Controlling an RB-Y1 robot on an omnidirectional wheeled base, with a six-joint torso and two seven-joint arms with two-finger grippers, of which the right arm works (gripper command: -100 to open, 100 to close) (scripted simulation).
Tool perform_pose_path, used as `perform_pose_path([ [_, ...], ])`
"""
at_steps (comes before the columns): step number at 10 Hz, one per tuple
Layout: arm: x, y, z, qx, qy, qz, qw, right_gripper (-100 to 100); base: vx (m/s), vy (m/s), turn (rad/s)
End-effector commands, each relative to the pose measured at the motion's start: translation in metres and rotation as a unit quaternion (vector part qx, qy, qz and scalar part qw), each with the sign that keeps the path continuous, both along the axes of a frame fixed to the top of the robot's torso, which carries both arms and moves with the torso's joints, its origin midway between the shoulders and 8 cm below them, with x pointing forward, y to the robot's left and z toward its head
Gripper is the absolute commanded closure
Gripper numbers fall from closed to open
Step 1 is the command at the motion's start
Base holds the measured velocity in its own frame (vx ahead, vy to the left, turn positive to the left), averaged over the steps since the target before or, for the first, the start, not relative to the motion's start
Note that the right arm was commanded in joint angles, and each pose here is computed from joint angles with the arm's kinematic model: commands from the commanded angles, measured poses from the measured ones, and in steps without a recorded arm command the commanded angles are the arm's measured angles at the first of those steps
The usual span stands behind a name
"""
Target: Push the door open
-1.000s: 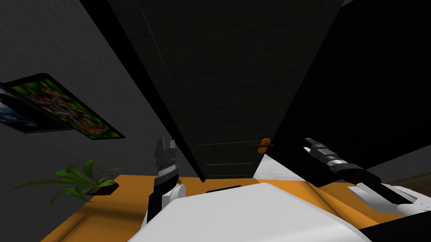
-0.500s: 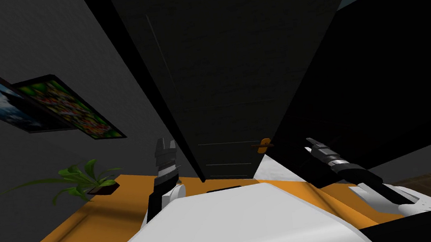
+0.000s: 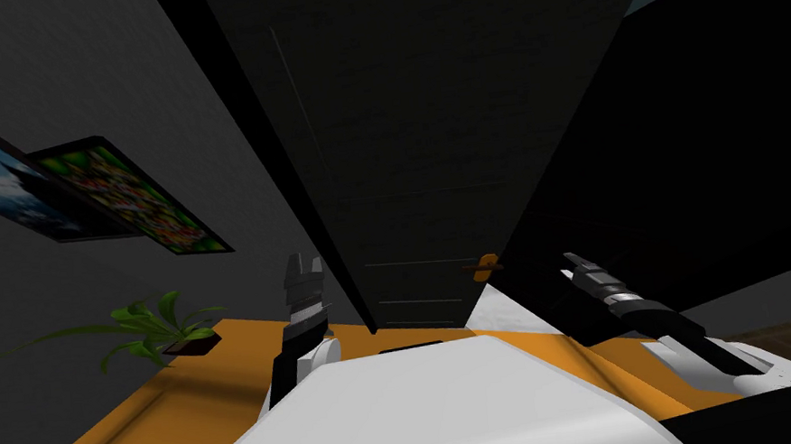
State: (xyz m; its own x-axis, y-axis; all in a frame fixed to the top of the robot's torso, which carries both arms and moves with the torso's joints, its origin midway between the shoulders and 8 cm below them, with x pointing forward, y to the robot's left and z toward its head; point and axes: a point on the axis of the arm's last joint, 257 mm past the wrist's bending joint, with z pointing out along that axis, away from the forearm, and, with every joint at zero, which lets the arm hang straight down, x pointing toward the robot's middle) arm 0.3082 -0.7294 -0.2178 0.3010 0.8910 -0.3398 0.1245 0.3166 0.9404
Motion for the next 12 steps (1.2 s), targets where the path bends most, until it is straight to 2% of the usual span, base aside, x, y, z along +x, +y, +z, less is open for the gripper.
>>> perform_pose_path([
  [1,0.0,0.0,0.0,0.0,0.0,0.0,1.0,-100,0.0,0.002,0.01],
  [7,0.0,0.0,0.0,0.0,0.0,0.0,1.0,-100,0.0,0.001,0.005],
  [8,-0.02,-0.021,0.007,-0.021,0.011,-0.024,0.9994,-100,0.065,0.054,0.146],
  [9,-0.02,-0.021,0.007,-0.021,0.011,-0.024,0.9994,-100,0.092,0.05,0.056],
  [11,-0.04,-0.042,0.015,-0.044,0.022,-0.049,0.9976,-100,0.087,0.019,0.139],
  [12,-0.046,-0.048,0.018,-0.051,0.026,-0.056,0.9968,-100,0.09,-0.014,0.142],
])
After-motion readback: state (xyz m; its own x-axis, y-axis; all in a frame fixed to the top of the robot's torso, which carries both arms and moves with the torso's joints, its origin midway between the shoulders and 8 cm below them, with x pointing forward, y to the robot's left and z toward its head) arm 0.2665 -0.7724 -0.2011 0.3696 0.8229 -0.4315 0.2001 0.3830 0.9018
